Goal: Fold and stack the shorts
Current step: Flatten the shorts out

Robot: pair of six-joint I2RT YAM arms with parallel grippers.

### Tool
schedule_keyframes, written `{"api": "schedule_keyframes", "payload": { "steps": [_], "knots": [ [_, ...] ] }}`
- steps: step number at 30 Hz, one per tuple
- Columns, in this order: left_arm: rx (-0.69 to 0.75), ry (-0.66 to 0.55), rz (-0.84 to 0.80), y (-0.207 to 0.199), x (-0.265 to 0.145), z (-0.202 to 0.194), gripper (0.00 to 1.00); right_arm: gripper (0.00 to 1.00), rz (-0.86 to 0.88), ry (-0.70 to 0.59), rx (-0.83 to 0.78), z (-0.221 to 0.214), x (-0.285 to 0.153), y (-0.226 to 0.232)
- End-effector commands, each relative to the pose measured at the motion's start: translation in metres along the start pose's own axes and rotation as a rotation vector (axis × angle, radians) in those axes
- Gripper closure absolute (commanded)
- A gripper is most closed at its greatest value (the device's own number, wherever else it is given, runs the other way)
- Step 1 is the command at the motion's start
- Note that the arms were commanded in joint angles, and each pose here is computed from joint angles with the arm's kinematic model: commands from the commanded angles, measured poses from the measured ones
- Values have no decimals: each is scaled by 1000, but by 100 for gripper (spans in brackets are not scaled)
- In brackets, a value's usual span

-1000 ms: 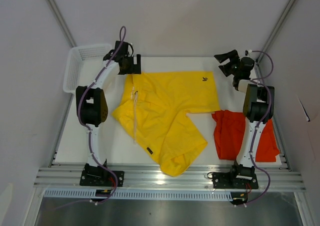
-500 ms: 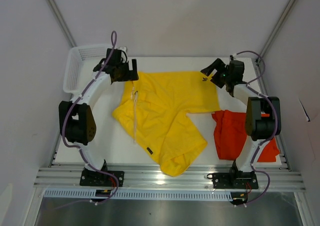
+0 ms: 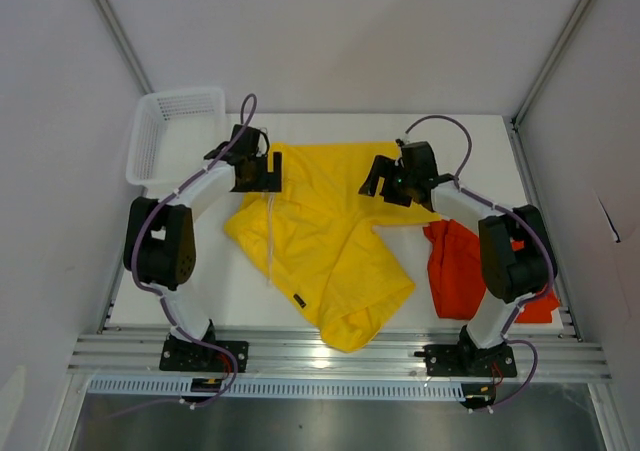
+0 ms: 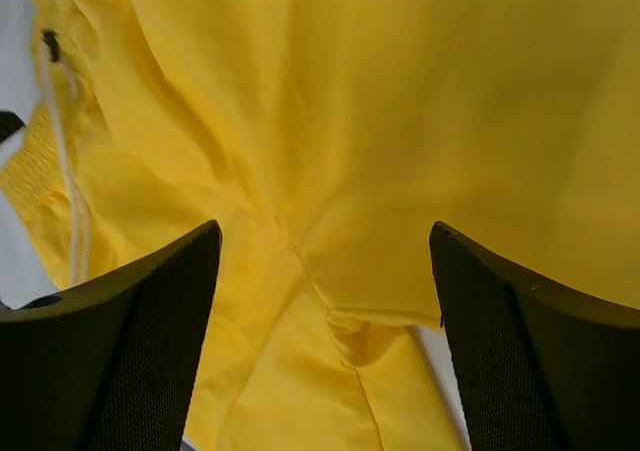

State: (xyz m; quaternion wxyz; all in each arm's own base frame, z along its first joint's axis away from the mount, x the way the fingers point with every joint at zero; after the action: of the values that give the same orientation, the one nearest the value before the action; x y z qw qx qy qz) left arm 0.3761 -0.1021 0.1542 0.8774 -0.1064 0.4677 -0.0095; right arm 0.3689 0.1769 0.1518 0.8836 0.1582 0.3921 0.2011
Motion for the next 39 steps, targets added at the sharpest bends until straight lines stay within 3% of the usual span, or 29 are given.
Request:
{"api": "schedule_keyframes", "payload": {
  "steps": [1,6,15,19,22,25,26,27,39],
  "knots": [
    [-9,-34,11,-1,2,-1,6,15,-74,83,-73,-30,-20,4],
    [-16,-3,12,3,11,-17,11,20,-72,119,-78,-61,-32,-4],
    [-12,24,112,15,26,-25,13,23,-29,113,-78,-68,-33,-4],
    [2,56,74,12,30,-30,26,26,-30,100,-74,-68,-37,-5],
    [10,88,74,12,32,-34,43,27,-23,99,-67,-67,-40,-7],
    [4,103,81,12,33,-34,75,29,-17,89,-64,-65,-43,-7],
    [-1,99,81,12,32,-34,97,29,-17,82,-61,-64,-45,-7],
    [-7,100,83,13,32,-35,100,29,-18,82,-58,-64,-45,-8],
    [-110,-11,-83,-1,-11,-32,100,32,27,83,-24,-63,-47,-15]
  ]
}}
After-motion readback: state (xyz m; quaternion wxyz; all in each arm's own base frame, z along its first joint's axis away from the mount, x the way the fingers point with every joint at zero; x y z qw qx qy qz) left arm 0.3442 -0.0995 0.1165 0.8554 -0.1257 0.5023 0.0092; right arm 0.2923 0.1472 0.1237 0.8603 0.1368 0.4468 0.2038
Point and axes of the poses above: each gripper's point midway between its finger pads, its own x axis out along the fingers, its own y axis along the line the jaws close on, z = x × y, the point moved 8 cm from there along -x, back along the fingers, and after that the axes turned 10 degrees about -x, right-handed, at the moved point
